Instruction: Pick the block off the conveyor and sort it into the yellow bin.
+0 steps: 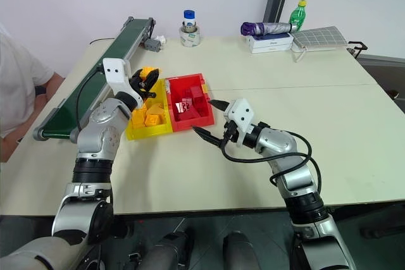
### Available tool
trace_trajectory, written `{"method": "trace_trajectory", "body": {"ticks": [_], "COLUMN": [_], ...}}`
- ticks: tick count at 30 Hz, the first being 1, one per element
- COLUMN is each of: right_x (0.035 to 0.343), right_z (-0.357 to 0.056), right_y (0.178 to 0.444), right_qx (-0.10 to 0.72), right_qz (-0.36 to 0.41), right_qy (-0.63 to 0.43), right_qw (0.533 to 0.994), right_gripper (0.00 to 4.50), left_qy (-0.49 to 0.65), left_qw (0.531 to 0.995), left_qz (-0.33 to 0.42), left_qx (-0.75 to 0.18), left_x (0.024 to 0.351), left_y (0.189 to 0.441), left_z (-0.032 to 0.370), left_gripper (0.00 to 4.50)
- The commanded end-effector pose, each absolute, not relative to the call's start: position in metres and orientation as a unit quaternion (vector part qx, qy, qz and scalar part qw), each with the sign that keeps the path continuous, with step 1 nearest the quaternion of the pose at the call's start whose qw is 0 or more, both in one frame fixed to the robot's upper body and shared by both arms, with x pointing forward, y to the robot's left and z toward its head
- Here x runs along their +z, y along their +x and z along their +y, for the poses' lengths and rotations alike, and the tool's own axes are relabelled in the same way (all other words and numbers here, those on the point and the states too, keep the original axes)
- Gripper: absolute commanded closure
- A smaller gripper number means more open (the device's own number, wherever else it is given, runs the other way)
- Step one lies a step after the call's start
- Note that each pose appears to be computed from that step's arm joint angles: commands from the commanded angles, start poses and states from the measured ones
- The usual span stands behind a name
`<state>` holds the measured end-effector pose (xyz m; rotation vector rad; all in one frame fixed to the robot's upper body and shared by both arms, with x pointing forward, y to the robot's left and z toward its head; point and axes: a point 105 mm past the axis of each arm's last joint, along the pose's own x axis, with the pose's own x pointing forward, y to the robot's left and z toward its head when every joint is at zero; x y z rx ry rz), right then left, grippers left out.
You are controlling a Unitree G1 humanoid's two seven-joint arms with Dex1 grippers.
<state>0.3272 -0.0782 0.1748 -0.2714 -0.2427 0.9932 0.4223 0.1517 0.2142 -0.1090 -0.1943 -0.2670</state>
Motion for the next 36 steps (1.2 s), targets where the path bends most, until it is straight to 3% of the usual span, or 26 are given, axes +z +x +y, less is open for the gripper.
{"method": "trace_trajectory", "body": {"ticks": [1, 5, 11, 12, 19, 21, 29, 36], "right_x": [0.191, 0.190, 0.190, 0.190, 0.190, 0.189, 0.190, 0.188], "right_z": [-0.078, -0.078, -0.076, -0.076, -0.076, -0.078, -0.079, -0.077], "right_y": [0.320, 0.320, 0.320, 0.321, 0.320, 0.319, 0.320, 0.319], "right_qx": [0.470, 0.469, 0.472, 0.472, 0.475, 0.474, 0.480, 0.485], "right_qz": [-0.147, -0.147, -0.147, -0.148, -0.146, -0.144, -0.142, -0.140], "right_qy": [-0.140, -0.139, -0.138, -0.138, -0.141, -0.143, -0.147, -0.148], "right_qw": [0.859, 0.860, 0.858, 0.858, 0.856, 0.857, 0.853, 0.851], "right_gripper": [0.00, 0.00, 0.00, 0.00, 0.00, 0.00, 0.00, 0.00], "left_qy": [-0.041, -0.032, -0.044, -0.050, -0.063, -0.099, -0.028, 0.016], "left_qw": [0.987, 0.992, 0.990, 0.988, 0.971, 0.967, 0.966, 0.968], "left_qz": [-0.110, -0.111, -0.114, -0.119, -0.160, -0.140, -0.092, 0.013], "left_qx": [-0.108, -0.056, -0.075, -0.087, -0.169, -0.188, -0.242, -0.251], "left_x": [0.222, 0.220, 0.222, 0.224, 0.240, 0.236, 0.228, 0.190], "left_y": [0.422, 0.425, 0.423, 0.421, 0.395, 0.385, 0.333, 0.317], "left_z": [0.161, 0.181, 0.178, 0.175, 0.169, 0.176, 0.205, 0.233], "left_gripper": [3.15, 3.15, 0.23, 0.03, 0.03, 0.03, 0.03, 0.03]}}
